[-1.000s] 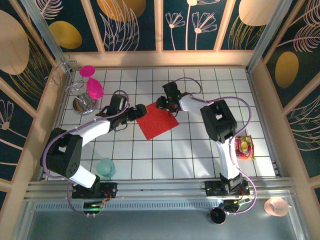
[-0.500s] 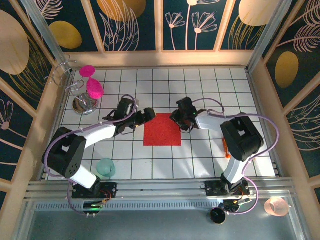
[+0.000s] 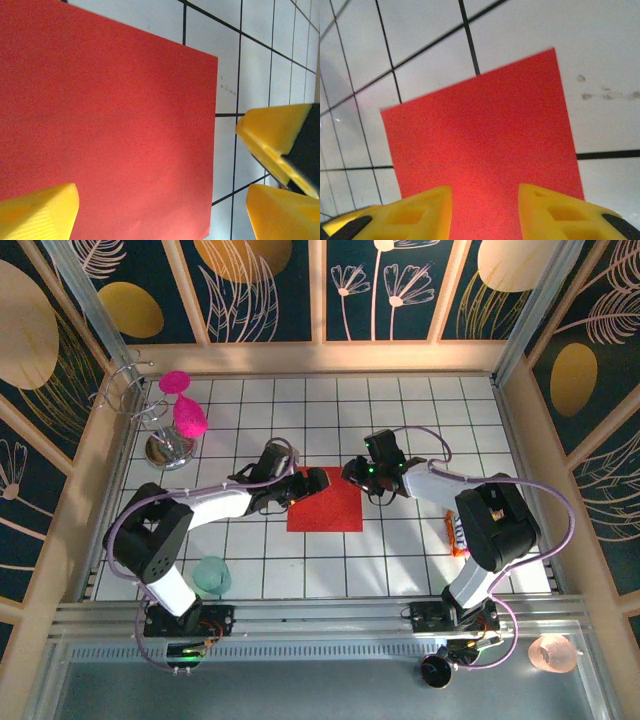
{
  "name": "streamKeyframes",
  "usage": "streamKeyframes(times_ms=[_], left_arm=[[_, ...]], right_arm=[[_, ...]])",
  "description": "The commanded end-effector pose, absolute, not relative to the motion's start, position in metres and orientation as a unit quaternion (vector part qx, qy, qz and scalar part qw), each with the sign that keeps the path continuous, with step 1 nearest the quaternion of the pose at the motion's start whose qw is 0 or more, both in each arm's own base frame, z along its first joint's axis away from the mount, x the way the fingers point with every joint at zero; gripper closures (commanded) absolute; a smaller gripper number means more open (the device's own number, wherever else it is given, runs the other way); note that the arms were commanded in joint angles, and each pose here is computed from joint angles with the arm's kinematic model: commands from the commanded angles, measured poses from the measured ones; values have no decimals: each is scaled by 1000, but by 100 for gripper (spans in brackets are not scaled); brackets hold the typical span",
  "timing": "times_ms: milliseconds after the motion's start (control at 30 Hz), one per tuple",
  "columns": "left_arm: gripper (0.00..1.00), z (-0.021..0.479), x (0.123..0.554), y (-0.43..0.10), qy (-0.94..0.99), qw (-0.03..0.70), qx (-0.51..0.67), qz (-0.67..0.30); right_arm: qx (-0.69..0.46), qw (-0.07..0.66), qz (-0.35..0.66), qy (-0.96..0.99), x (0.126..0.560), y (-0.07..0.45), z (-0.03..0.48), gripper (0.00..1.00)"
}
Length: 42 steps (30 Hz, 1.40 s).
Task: Fold a paper plane with a square sheet of paper (pick it up from the middle)
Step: Rotate the square sheet of paper at the center of the table, then first fold in half a square sheet of paper at the center of the table.
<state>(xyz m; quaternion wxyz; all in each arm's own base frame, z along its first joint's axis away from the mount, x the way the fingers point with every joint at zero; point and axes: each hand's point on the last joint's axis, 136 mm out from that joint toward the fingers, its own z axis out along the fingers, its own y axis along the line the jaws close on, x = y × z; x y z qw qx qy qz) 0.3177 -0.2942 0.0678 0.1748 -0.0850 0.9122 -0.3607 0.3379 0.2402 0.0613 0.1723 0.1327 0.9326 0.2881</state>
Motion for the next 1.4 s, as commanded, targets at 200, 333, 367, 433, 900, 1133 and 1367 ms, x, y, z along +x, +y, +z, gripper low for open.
streamKeyframes(times_ms=[200, 333, 367, 433, 900, 1133, 1367], left_arm=[[15, 54, 324, -298, 931, 157, -87, -318], [17, 46, 319, -303, 930, 134, -97, -328], [18, 45, 318, -305, 930, 131, -98, -329], [18, 40, 316, -304, 932, 126, -99, -324], [17, 21, 311, -294, 941, 114, -117, -296], [15, 21, 310, -294, 938, 116, -122, -302], [15, 23, 311, -295, 934, 119, -127, -313]], right_arm=[[109, 131, 256, 951, 321, 233, 38, 63], [112, 135, 237, 955, 323, 227, 34, 63], [111, 133, 237, 956, 322, 228, 33, 63], [108, 126, 240, 957, 320, 229, 30, 63], [102, 99, 245, 959, 315, 235, 13, 67], [94, 96, 255, 957, 316, 240, 14, 68], [78, 88, 275, 954, 314, 255, 16, 70]])
